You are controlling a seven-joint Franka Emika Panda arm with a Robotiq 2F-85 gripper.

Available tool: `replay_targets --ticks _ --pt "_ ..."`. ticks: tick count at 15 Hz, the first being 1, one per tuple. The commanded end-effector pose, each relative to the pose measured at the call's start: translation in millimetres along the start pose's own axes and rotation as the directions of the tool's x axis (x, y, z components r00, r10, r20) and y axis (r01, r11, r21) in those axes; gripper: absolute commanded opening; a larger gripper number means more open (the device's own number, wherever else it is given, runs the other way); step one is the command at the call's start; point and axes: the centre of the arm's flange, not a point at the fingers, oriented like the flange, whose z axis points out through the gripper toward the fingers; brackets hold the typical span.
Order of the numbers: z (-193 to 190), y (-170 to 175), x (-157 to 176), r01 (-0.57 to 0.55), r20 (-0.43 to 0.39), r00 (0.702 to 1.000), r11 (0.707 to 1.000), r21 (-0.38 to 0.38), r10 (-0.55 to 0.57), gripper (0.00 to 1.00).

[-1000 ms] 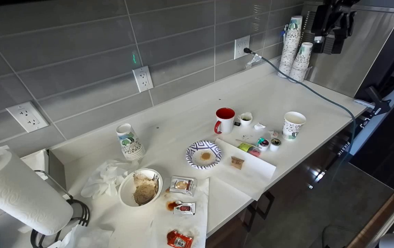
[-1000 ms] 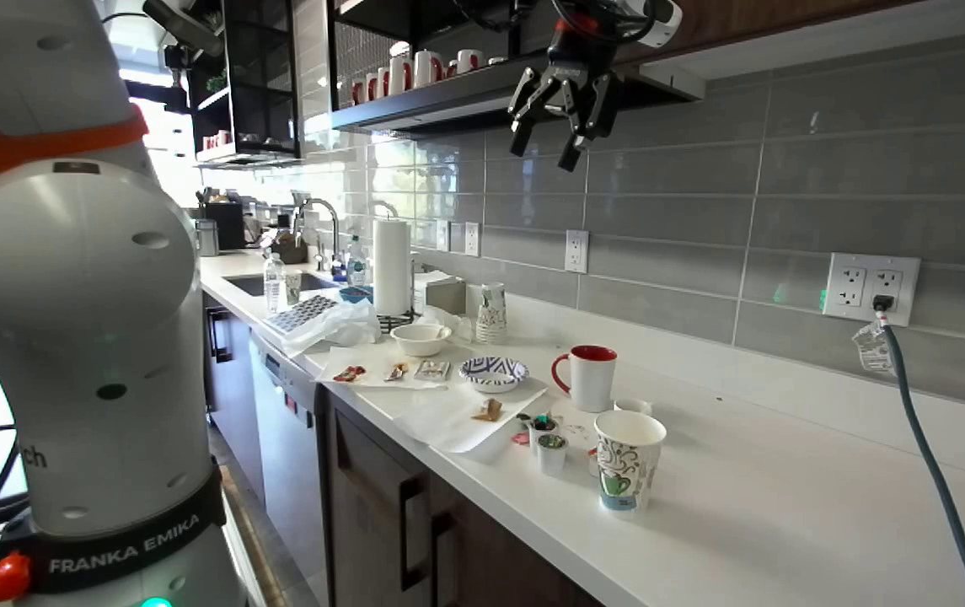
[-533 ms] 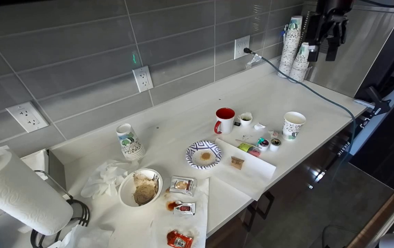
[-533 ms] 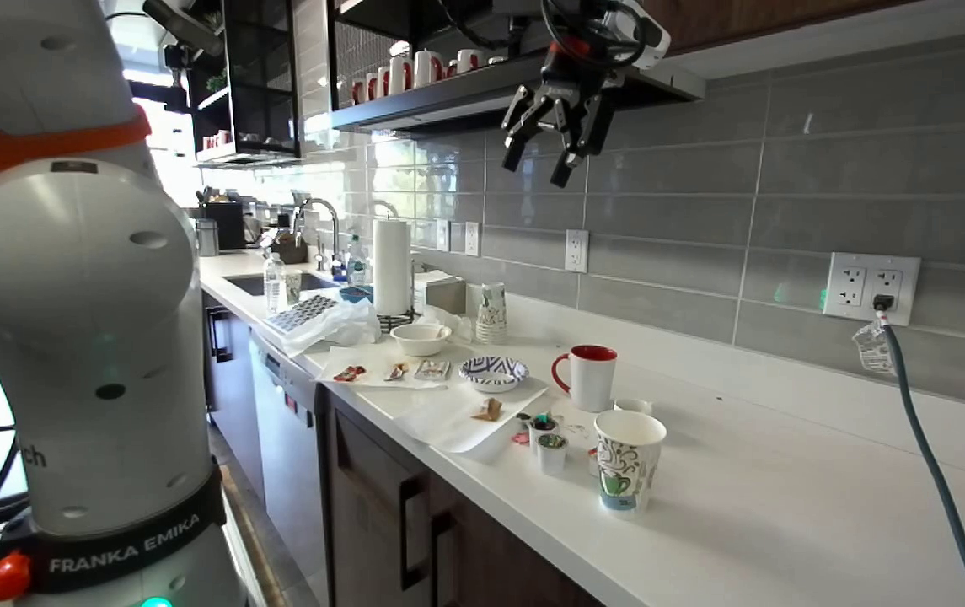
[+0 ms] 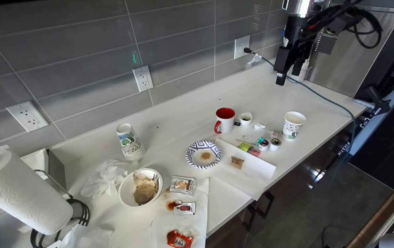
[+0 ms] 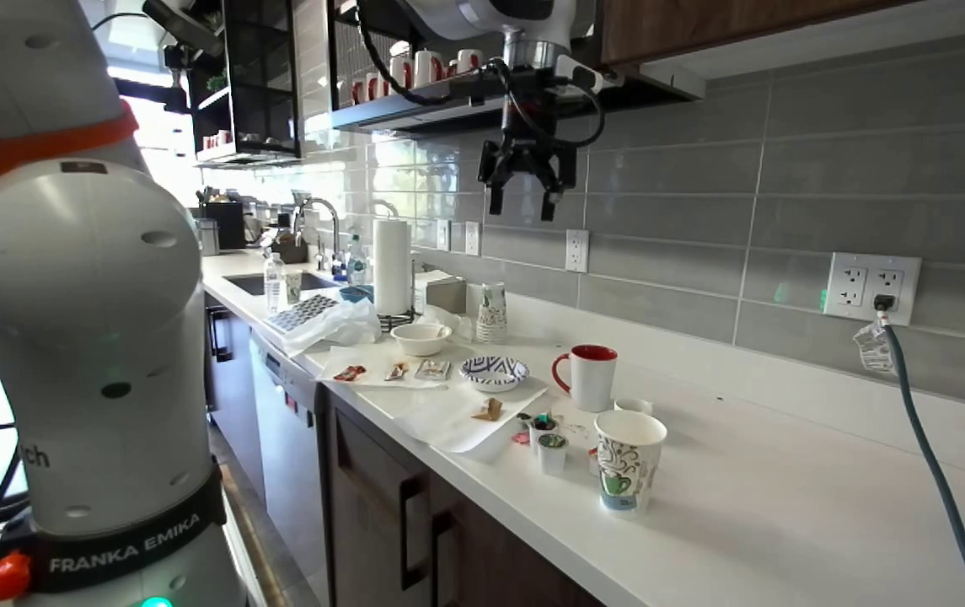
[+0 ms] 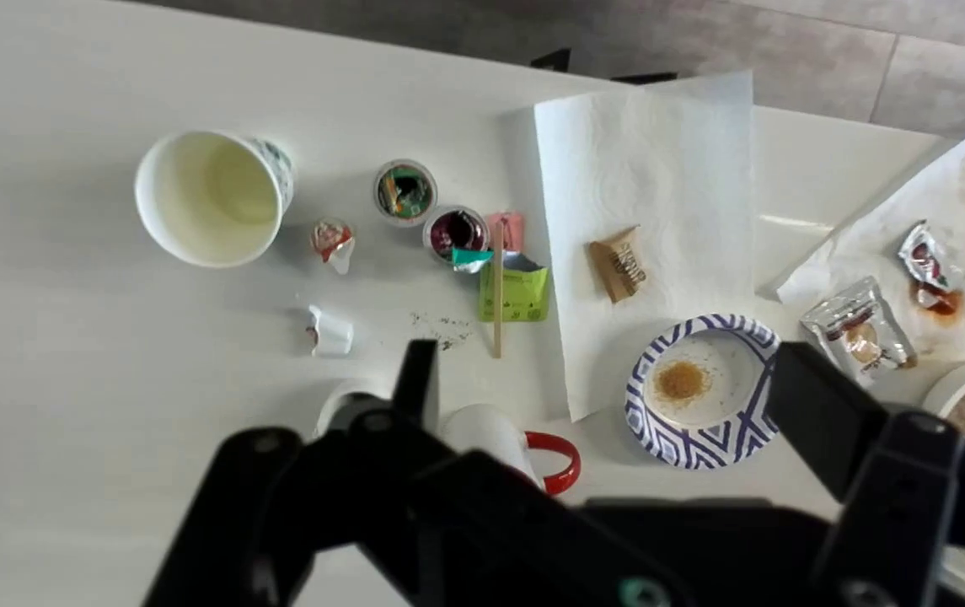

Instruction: Pick up the plate on the right and pour its contents into the plate on the left

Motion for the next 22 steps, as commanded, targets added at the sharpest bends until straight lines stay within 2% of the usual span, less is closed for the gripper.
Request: replay_targets --ticks 1,3,4,5,8,22 --pt "36.1 -24.2 -21.8 0.068 -0.15 0.985 0.993 -0.094 -0.081 1.0" --pt "55.3 -27.5 -18.4 0.097 -0.227 0.967 0.991 -0.087 -0.115 1.0" --pt "68.1 -24.7 -12.9 0.109 -0.257 0.959 0.993 -0.05 -0.118 1.0" --pt "42.6 -26.6 -5.2 0.081 -0.213 0.972 0.994 -0.074 -0.096 1.0" --pt "60.8 -24.4 -8.5 0.091 -0.238 0.966 0.993 -0.069 -0.105 1.0" --pt "59.7 -23.9 -9.0 0.096 -0.24 0.965 0.993 -0.067 -0.109 1.0"
